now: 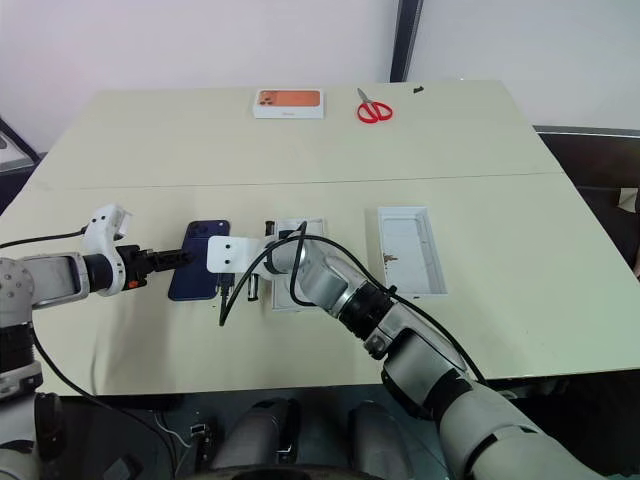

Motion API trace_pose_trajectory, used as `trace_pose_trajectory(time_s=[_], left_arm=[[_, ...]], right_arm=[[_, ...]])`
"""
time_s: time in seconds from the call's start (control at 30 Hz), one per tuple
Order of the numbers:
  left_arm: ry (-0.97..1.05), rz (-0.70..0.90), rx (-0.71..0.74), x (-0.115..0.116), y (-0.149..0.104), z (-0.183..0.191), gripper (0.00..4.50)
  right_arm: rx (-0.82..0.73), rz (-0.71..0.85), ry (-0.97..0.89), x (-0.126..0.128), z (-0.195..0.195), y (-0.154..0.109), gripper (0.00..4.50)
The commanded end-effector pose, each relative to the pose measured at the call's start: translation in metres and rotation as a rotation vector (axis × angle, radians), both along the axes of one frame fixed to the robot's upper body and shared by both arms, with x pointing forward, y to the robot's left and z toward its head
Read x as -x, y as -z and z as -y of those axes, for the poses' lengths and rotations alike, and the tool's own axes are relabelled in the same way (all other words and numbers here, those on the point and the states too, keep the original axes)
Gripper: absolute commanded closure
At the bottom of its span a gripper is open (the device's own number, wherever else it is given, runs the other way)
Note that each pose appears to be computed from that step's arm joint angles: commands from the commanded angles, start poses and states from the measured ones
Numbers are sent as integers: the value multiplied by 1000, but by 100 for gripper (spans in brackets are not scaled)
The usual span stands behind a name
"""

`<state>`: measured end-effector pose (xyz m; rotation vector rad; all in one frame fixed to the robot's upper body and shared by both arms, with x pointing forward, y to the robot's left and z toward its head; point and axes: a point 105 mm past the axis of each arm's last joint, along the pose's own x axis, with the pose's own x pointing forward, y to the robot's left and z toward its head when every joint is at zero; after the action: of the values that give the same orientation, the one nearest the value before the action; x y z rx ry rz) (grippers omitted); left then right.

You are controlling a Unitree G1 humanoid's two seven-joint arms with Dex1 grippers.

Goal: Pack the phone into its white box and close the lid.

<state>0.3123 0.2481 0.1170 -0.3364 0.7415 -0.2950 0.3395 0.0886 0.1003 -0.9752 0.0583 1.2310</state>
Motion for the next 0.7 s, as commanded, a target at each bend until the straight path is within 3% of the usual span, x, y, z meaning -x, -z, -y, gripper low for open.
trace_pose_trajectory(time_s=[0.03, 0.23, 0.7], left_arm=[[93, -118, 76, 11, 24, 27, 0], [158, -96, 172, 15, 20, 50, 0], [94, -4, 320, 9, 3, 45, 0]], right_arm=[[-8, 61, -47, 4, -16, -8, 448], [-28, 61, -54, 5, -21, -11, 448], [-40, 66, -29, -1, -7, -15, 448]])
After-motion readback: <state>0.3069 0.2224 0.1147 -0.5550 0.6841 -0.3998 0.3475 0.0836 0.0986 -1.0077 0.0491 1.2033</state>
